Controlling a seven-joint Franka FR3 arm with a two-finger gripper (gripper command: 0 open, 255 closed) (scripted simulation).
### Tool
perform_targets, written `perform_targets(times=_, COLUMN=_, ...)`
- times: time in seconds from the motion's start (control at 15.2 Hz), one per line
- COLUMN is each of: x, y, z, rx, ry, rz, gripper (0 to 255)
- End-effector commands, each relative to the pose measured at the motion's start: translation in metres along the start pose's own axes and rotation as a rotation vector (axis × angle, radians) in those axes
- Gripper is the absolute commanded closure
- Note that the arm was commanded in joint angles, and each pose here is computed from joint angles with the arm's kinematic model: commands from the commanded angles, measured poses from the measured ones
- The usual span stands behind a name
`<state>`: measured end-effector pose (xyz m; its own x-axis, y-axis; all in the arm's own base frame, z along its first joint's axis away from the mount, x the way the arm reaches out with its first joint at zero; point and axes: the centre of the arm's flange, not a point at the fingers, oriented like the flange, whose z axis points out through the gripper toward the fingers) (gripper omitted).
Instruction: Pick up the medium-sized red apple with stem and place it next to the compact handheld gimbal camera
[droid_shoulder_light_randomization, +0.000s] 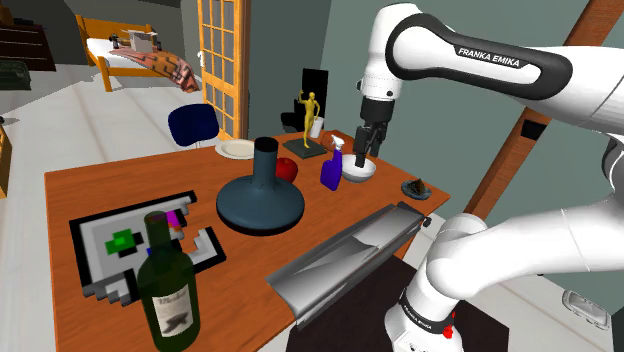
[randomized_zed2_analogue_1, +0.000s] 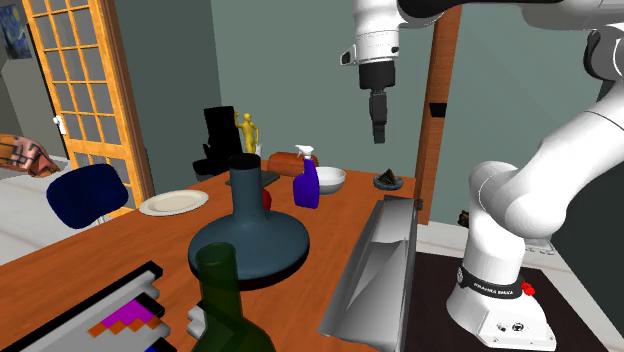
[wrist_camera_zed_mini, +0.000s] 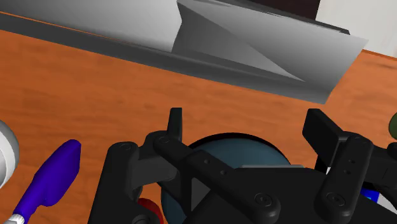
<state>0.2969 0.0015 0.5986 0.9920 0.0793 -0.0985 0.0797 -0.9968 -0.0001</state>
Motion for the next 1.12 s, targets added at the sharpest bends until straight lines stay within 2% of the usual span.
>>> perform_targets(times=0.0, x=0.000, y=0.000, z=0.000, rx=0.000, ry=0.000, rz=0.000, gripper=0)
perform_targets(times=1.06, x=0.133, y=0.086, z=0.092, rx=-0.009, ry=0.255, rz=-0.085, gripper=0)
